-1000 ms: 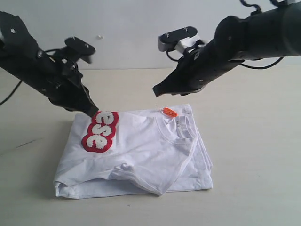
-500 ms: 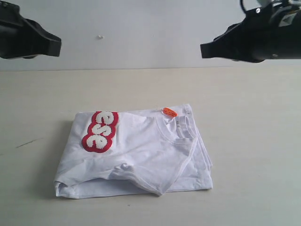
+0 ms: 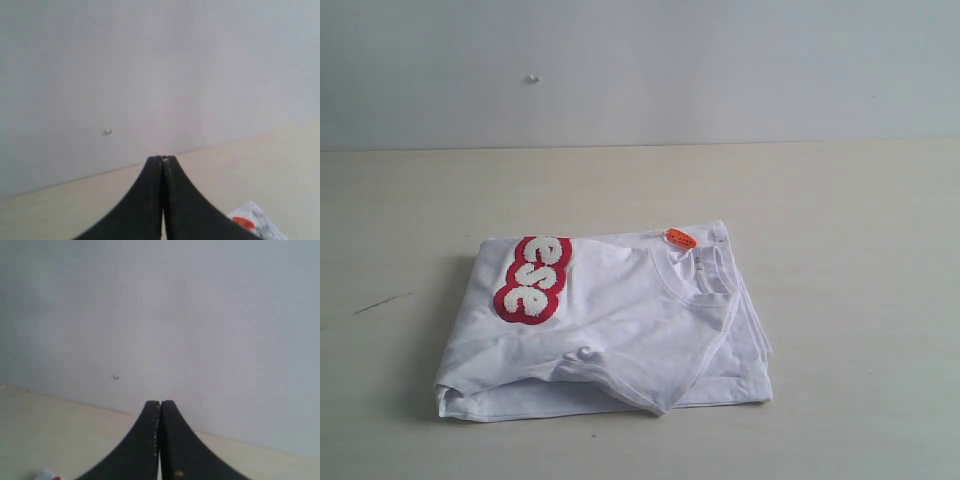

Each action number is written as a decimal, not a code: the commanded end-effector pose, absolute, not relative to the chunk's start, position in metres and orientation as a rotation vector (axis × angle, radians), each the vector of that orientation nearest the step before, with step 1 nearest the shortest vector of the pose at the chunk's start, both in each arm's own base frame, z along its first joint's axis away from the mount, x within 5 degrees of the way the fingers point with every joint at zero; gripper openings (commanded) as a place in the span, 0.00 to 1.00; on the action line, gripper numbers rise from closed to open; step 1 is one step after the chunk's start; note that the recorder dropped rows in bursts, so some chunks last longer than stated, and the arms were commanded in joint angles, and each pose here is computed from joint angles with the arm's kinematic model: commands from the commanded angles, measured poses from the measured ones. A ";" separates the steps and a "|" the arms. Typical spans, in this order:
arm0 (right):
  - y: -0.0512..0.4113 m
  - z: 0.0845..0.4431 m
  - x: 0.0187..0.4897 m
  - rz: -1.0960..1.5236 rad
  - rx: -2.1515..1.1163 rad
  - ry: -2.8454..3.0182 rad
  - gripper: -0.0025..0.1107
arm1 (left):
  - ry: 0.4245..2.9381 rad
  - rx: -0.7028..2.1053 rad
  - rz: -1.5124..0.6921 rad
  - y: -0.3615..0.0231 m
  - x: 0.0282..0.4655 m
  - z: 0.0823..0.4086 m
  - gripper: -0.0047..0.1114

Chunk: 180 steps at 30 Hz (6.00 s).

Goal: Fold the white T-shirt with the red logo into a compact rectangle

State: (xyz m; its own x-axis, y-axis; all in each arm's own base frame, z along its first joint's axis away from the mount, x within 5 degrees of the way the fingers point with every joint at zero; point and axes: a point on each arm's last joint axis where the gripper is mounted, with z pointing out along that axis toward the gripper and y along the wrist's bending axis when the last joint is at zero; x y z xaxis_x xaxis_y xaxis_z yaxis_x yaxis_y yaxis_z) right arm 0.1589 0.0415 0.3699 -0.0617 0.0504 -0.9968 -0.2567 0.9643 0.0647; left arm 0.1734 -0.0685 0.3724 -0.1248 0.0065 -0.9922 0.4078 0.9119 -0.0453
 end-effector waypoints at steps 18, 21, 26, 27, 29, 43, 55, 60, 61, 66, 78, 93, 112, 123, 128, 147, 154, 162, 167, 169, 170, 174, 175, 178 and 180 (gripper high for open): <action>0.015 0.351 0.055 0.304 -0.110 1.324 0.02 | 1.178 0.209 -0.400 -0.015 0.029 0.368 0.04; 0.014 0.351 0.048 0.309 -0.109 1.302 0.02 | 1.130 0.205 -0.405 -0.011 0.017 0.368 0.04; 0.006 0.356 0.017 0.314 -0.099 1.157 0.02 | 1.058 0.217 -0.421 -0.005 -0.004 0.367 0.04; 0.004 0.357 0.011 0.316 -0.097 1.128 0.02 | 1.045 0.216 -0.422 -0.003 -0.007 0.366 0.04; 0.001 0.357 -0.002 0.320 -0.094 1.076 0.02 | 1.031 0.214 -0.423 -0.002 -0.010 0.366 0.04; 0.004 0.346 0.003 0.338 -0.111 1.163 0.02 | 1.060 0.249 -0.431 -0.005 -0.010 0.364 0.04; 0.004 0.346 0.003 0.338 -0.111 1.163 0.02 | 1.060 0.249 -0.431 -0.005 -0.010 0.364 0.04; 0.004 0.346 0.003 0.338 -0.111 1.163 0.02 | 1.060 0.250 -0.429 -0.005 -0.010 0.364 0.04; 0.004 0.346 0.003 0.338 -0.111 1.163 0.02 | 1.059 0.254 -0.421 -0.005 -0.010 0.364 0.04; 0.004 0.346 0.003 0.338 -0.111 1.163 0.02 | 1.065 0.317 -0.270 -0.004 -0.007 0.360 0.04; 0.005 0.346 0.003 0.341 -0.110 1.163 0.02 | 1.197 0.058 -0.204 -0.002 0.008 0.339 0.04; 0.005 0.346 0.003 0.341 -0.110 1.163 0.02 | 1.403 -0.067 -0.125 -0.001 0.045 0.260 0.04; 0.005 0.346 0.003 0.341 -0.110 1.163 0.02 | 1.669 -0.068 -0.029 0.002 0.056 0.196 0.04; 0.005 0.346 0.003 0.341 -0.110 1.163 0.02 | 1.735 0.065 0.050 0.000 0.055 0.190 0.04; 0.005 0.346 0.003 0.341 -0.110 1.163 0.02 | 1.758 0.066 0.049 0.000 0.055 0.188 0.04; 0.005 0.346 0.003 0.341 -0.110 1.163 0.02 | 1.843 0.028 0.014 0.000 0.053 0.181 0.04; 0.005 0.346 0.003 0.341 -0.110 1.163 0.02 | 1.843 0.031 0.016 0.000 0.053 0.181 0.04; 0.005 0.346 0.003 0.341 -0.110 1.163 0.02 | 1.843 0.031 0.016 0.000 0.053 0.181 0.04; 0.005 0.346 0.003 0.341 -0.110 1.163 0.02 | 1.843 0.031 0.016 0.000 0.053 0.181 0.04; 0.005 0.346 0.003 0.341 -0.110 1.163 0.02 | 1.843 0.031 0.016 0.000 0.053 0.181 0.04; 0.005 0.346 0.003 0.341 -0.110 1.163 0.02 | 1.843 0.031 0.016 0.000 0.053 0.181 0.04; 0.004 0.347 0.003 0.332 -0.114 1.158 0.02 | 1.843 0.031 0.016 0.000 0.053 0.181 0.04; 0.004 0.347 0.003 0.307 -0.128 1.154 0.02 | 1.843 0.031 0.016 0.000 0.053 0.181 0.04; 0.003 0.345 0.005 0.248 -0.149 1.132 0.02 | 1.843 0.031 0.016 0.000 0.053 0.181 0.04; 0.002 0.344 0.007 0.189 -0.146 1.080 0.02 | 1.843 0.031 0.016 0.000 0.053 0.181 0.04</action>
